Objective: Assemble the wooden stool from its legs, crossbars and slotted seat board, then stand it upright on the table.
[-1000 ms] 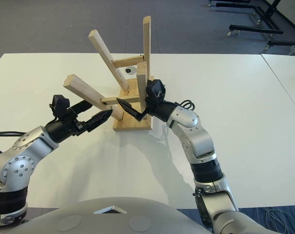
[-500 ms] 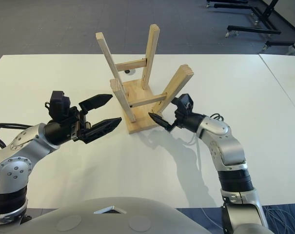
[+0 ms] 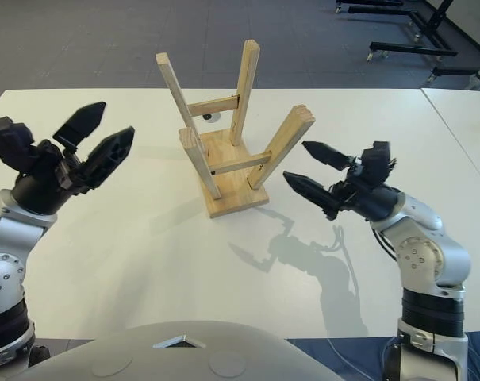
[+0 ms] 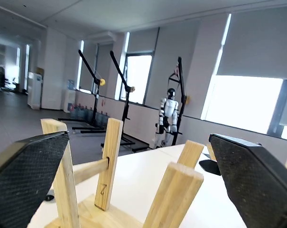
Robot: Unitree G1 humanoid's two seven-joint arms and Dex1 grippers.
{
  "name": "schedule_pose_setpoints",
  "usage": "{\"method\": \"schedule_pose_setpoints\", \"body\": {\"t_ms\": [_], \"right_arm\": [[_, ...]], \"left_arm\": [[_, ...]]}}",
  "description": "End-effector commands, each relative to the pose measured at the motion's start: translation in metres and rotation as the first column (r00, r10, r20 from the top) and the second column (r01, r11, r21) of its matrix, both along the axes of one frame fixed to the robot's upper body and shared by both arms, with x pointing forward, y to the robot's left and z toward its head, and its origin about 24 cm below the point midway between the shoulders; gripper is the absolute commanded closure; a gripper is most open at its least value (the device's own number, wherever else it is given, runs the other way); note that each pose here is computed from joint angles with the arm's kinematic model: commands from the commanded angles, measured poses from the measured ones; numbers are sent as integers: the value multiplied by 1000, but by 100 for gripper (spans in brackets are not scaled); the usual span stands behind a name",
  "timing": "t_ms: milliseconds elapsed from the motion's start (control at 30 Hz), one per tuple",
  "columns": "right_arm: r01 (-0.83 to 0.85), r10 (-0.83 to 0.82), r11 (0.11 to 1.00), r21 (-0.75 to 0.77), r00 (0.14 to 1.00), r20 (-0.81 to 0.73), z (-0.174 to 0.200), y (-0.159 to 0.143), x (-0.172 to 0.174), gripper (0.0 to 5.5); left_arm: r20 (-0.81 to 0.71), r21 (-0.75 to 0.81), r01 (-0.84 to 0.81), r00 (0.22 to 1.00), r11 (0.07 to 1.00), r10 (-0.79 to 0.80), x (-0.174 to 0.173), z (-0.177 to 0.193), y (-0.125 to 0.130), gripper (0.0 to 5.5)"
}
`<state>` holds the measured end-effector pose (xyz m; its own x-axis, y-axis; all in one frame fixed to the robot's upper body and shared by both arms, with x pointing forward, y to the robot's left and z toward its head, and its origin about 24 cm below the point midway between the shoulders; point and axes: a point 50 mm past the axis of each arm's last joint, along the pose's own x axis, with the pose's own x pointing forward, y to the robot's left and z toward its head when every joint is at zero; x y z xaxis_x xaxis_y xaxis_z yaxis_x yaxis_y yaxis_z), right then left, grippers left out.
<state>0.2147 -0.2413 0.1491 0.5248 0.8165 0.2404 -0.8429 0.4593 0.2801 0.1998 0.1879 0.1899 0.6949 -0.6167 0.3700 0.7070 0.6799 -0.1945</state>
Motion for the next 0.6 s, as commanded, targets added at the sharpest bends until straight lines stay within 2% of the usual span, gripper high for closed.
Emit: {"method": "schedule_pose_setpoints", "body": {"t_ms": [33,133,267,433,600], "right_arm": [[2,-25,985,174,991,135,50,-9,4,12],[9,-72,960,281,974,215,84,-5,10,12],[32,-114,955,294,958,263,114,16,13,12],[190,-249,941,280,950,190,101,36,-4,12],[254,-299,930,265,943,148,99,45,-17,12]], "left_arm": [[91,-77,-92,991,993,99,-11,26,-8,10],[118,-118,-129,983,985,143,-17,41,-16,10],[111,-120,-133,983,984,147,-21,52,-26,10],[79,-84,-185,978,979,191,-14,63,-24,10],[65,-34,-178,981,983,180,-15,69,-31,10]]}}
